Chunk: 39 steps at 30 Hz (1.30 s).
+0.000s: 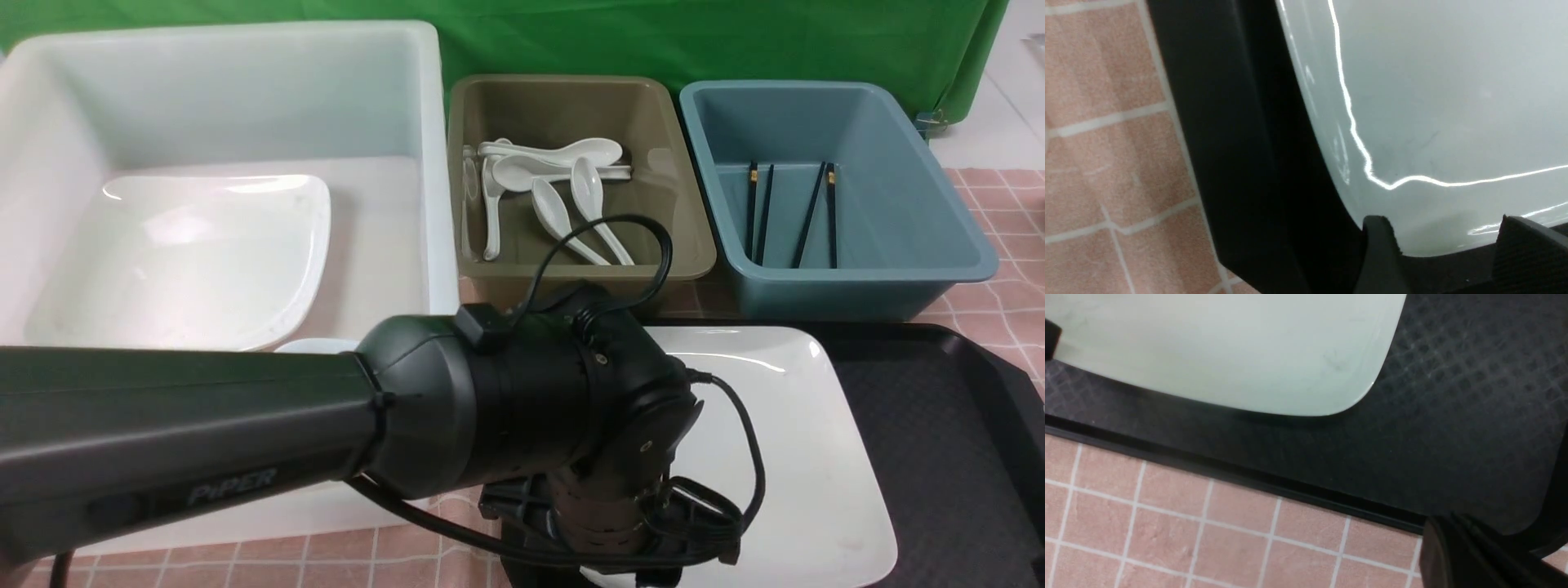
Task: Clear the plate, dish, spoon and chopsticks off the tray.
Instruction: Use the left arm to grab a plate from the dinner plate
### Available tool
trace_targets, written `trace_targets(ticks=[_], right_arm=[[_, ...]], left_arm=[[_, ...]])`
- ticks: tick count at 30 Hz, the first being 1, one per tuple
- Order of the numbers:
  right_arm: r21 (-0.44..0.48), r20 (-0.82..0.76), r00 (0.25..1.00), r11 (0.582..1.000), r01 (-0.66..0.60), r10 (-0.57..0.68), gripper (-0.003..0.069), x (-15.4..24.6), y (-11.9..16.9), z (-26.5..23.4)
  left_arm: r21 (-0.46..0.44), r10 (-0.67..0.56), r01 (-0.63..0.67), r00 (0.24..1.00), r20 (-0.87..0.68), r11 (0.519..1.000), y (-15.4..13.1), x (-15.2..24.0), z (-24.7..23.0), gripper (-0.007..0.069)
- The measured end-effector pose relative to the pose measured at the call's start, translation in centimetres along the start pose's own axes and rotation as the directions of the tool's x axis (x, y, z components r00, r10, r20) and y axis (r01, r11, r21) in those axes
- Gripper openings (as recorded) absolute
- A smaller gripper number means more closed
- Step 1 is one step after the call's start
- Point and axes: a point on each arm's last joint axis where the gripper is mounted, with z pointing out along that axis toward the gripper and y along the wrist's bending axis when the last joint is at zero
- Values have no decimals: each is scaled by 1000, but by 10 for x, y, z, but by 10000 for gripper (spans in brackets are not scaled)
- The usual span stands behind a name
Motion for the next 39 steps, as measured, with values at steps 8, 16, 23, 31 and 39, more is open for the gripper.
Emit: trace_targets(ticks=[8, 16, 23, 31, 39], right_arm=[[0, 0, 1000, 1000, -5, 5, 30, 0, 0, 0], [-2, 0, 1000, 1000, -15, 15, 30, 0, 0, 0], [-10, 2, 1000, 1000, -20, 20, 30, 0, 1, 0], [-5, 63, 998, 1000, -17, 17, 30, 0, 2, -7], [10, 189, 982, 1000, -8, 6, 30, 6, 4, -25]], left_arm=[[-14, -26, 26, 999, -45, 1000, 2, 3, 0, 521], [-4, -111, 111, 990, -84, 994, 8, -5, 15, 585], [73, -162, 167, 985, -63, 983, 7, -14, 20, 561], [309, -181, 158, 982, 47, 938, -13, -27, 18, 525], [317, -192, 176, 981, 21, 932, -15, -24, 18, 519]])
